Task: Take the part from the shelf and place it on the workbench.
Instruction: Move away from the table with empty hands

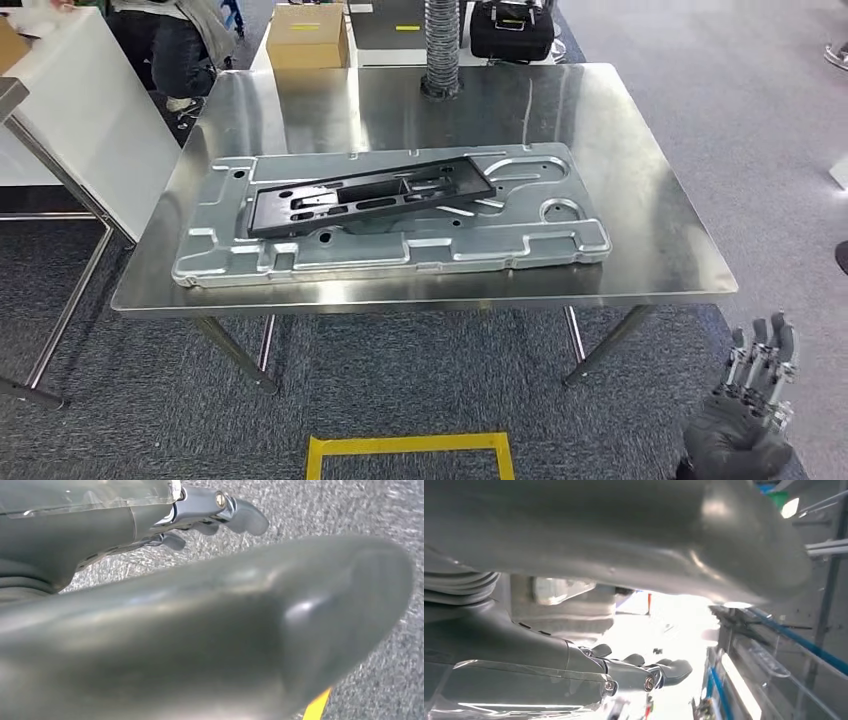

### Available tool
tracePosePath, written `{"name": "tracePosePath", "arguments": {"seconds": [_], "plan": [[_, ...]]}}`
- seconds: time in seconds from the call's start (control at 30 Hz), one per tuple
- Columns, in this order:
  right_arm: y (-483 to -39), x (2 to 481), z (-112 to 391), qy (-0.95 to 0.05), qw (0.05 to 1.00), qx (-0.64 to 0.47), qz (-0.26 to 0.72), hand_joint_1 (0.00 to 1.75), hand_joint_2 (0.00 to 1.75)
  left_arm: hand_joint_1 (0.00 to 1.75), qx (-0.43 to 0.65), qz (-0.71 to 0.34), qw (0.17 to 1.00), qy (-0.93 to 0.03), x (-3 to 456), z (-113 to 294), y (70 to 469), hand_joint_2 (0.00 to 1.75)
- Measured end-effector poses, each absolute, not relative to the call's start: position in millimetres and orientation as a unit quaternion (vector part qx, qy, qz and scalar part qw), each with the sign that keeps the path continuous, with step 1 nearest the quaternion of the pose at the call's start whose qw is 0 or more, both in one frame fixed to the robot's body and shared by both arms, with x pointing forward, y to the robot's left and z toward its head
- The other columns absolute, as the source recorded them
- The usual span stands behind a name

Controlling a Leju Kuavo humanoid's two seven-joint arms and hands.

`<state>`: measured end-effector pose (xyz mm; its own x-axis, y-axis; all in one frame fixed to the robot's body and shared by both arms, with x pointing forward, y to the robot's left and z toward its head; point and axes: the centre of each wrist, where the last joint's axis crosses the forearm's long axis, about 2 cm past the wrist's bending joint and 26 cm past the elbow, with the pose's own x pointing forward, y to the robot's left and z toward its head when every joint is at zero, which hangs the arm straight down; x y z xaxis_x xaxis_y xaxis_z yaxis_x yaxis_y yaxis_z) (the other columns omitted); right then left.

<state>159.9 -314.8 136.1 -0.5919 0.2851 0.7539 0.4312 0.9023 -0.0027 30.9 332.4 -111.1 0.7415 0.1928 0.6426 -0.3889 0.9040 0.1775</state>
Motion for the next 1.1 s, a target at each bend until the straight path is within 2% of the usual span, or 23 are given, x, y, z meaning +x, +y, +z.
{"name": "tracePosePath", "arguments": {"seconds": [0.23, 0.57, 0.7, 0.83, 0.97, 1.1], "plan": [[-315.1, 160.9, 86.9, -0.839, 0.487, -0.233, -0.07, 0.0, 0.0, 0.0, 0.151, 0.158, 0.92, -0.325, 30.0, -111.2, 331.2, 0.0], [-297.9, 148.2, -33.9, -0.693, 0.697, -0.187, -0.012, 0.0, 0.0, 0.0, 0.15, 0.153, 0.921, -0.326, 28.2, -111.5, 329.0, 0.0], [-291.7, 115.2, -80.0, -0.558, 0.811, -0.173, 0.024, 0.0, 0.0, 0.0, 0.148, 0.148, 0.922, -0.325, 28.3, -111.6, 328.3, 0.0], [-281.4, 72.3, -101.4, -0.391, 0.908, -0.141, 0.049, 0.0, 0.0, 0.0, 0.146, 0.143, 0.922, -0.328, 29.2, -111.5, 328.4, 0.0], [-271.9, 57.6, -107.0, -0.268, 0.954, -0.116, 0.067, 0.0, 0.0, 0.0, 0.145, 0.141, 0.919, -0.339, 36.3, -110.8, 329.2, 0.0], [-268.8, 46.6, -109.5, -0.193, 0.973, -0.103, 0.075, 0.0, 0.0, 0.0, 0.145, 0.139, 0.919, -0.34, 37.3, -110.6, 329.9, 0.0]]}}
